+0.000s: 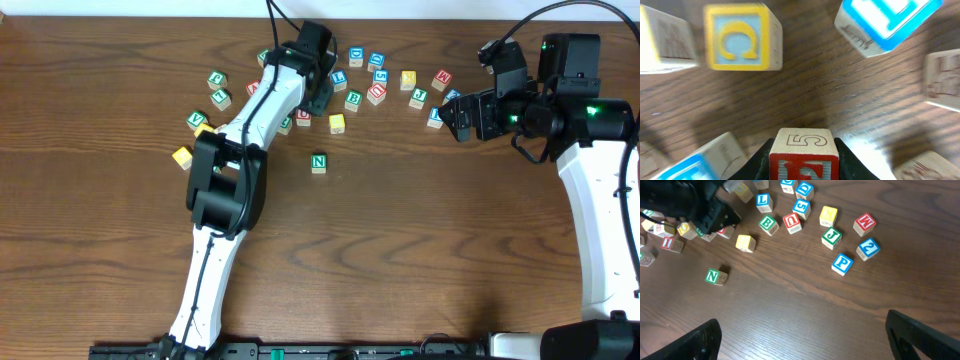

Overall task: Spell out NEURIPS
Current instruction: 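Close the left gripper on the red E block and lift, then carry the red E block with the left gripper to the right of the green N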

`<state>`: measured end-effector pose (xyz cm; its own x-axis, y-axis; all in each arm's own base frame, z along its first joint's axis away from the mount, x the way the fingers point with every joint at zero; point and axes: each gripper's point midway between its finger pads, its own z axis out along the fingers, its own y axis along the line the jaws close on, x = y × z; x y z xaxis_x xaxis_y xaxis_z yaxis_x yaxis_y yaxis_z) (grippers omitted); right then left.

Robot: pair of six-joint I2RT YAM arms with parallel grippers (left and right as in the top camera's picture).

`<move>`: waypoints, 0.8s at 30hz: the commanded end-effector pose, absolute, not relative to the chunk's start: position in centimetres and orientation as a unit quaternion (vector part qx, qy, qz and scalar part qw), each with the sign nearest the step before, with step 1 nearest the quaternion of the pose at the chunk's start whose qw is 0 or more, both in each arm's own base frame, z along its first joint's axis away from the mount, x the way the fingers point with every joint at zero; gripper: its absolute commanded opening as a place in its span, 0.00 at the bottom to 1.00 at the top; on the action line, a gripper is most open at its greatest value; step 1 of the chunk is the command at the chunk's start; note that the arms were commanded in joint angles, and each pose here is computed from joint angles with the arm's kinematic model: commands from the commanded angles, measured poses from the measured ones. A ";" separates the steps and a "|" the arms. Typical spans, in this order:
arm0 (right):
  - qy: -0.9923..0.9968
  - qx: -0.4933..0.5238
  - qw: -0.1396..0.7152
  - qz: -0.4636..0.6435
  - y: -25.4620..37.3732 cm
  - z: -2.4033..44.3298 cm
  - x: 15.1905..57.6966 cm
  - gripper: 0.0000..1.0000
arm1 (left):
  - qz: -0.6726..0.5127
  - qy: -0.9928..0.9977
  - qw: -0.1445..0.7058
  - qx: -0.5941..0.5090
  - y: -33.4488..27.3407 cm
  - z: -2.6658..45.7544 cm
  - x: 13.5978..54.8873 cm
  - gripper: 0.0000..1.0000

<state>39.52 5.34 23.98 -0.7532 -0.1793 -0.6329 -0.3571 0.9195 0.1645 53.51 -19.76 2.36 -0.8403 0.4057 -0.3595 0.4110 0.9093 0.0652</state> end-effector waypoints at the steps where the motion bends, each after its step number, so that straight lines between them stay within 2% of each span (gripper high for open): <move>1: 0.922 -0.145 0.330 0.144 5.5 24.9 39.8 0.99 | -0.015 0.954 0.242 0.178 -19.6 9.3 54.0 0.30; 9: 0.922 -0.145 0.330 0.144 5.5 24.9 39.8 0.99 | -0.045 0.955 0.275 0.104 -19.3 16.8 52.0 0.30; 11: 0.922 -0.145 0.330 0.144 5.5 24.9 39.8 0.99 | -0.052 0.960 0.266 0.075 -19.2 18.0 50.7 0.30; 12: 0.922 -0.145 0.330 0.144 5.5 24.9 39.8 0.99 | -0.058 0.968 0.239 0.038 -19.1 18.9 48.4 0.30; 17: 0.922 -0.145 0.330 0.144 5.5 24.9 39.8 0.99 | -0.049 0.984 0.170 0.006 -19.8 18.2 43.9 0.29; 24: 0.922 -0.145 0.330 0.144 5.5 24.9 39.8 0.99 | -0.026 0.993 0.107 0.036 -22.2 16.1 39.5 0.29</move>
<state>39.51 5.35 23.99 -0.7534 -0.1793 -0.6326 -0.3573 0.9193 0.1650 40.98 -21.27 16.81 -0.9669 0.0780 -0.2429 0.0948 0.9938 -0.0582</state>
